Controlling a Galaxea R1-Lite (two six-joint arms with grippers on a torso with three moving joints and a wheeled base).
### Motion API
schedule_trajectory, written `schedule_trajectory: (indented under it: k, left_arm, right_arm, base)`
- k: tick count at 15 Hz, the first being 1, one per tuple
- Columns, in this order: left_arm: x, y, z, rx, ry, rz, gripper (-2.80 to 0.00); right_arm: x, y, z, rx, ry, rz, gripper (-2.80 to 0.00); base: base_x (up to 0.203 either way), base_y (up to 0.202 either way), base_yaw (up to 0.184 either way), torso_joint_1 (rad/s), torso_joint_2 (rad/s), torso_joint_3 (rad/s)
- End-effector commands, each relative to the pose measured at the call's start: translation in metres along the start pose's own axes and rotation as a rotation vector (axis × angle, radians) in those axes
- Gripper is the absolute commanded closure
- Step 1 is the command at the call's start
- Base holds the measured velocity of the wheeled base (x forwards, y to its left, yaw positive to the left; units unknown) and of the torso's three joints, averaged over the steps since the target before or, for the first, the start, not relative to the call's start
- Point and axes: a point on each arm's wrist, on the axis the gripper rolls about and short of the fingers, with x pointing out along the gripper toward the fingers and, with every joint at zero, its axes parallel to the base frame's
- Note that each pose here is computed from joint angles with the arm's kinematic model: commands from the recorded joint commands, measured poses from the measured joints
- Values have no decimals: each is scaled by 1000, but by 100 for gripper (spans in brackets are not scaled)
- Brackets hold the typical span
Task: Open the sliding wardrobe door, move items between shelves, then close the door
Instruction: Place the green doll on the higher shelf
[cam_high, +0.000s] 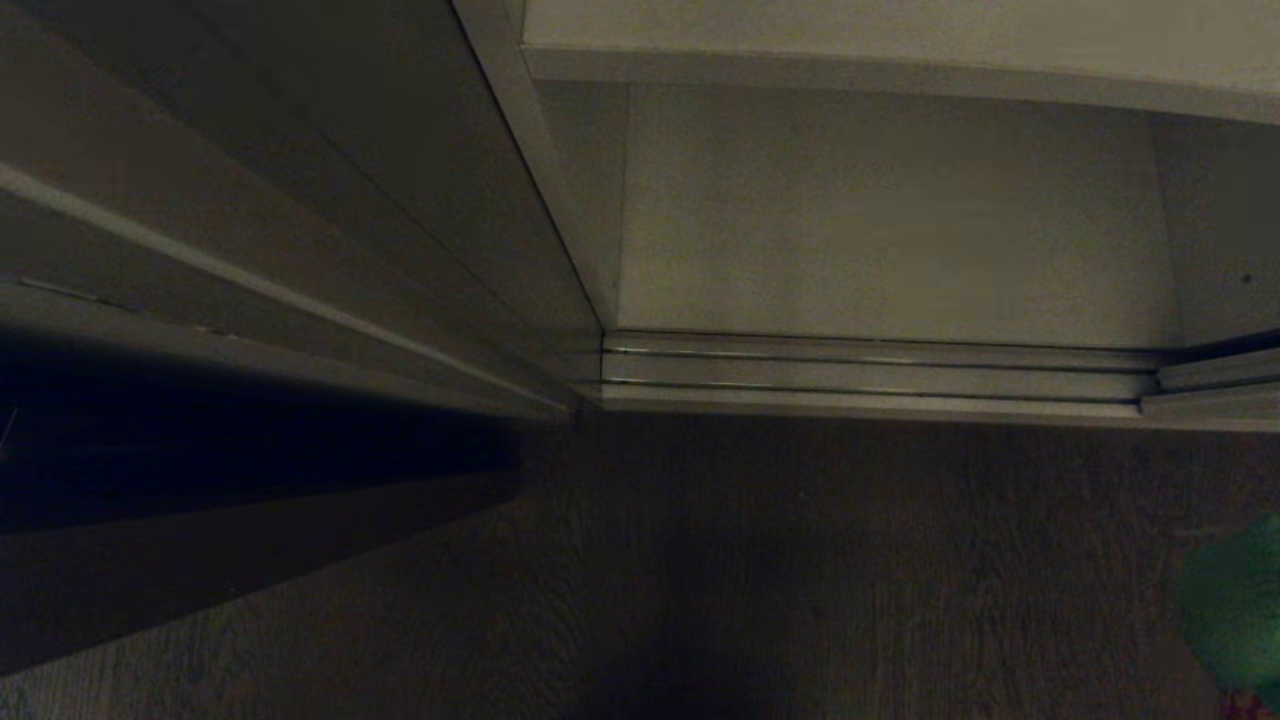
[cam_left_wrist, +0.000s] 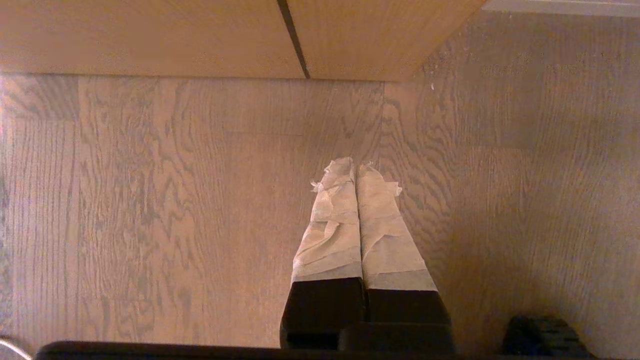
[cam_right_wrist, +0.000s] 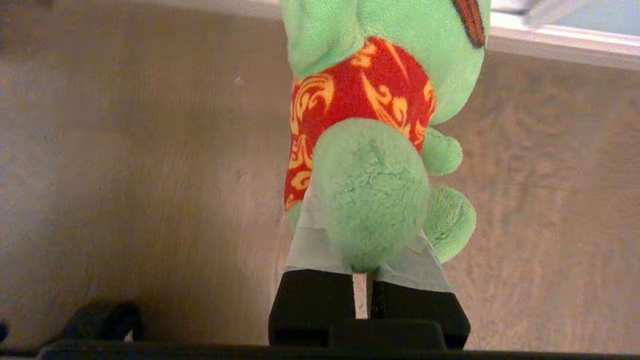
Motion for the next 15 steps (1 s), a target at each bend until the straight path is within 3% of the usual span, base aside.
schedule_trajectory:
  k: [1, 15]
  left_arm:
    - [0, 0, 0, 0, 0, 1, 0]
    - [0, 0, 0, 0, 0, 0, 0]
  right_arm:
    - [-3, -1, -5, 8, -8, -32, 0]
    - [-3, -1, -4, 14, -9, -32, 0]
  base:
    - [0, 0, 0, 0, 0, 0]
    - [0, 0, 0, 0, 0, 0]
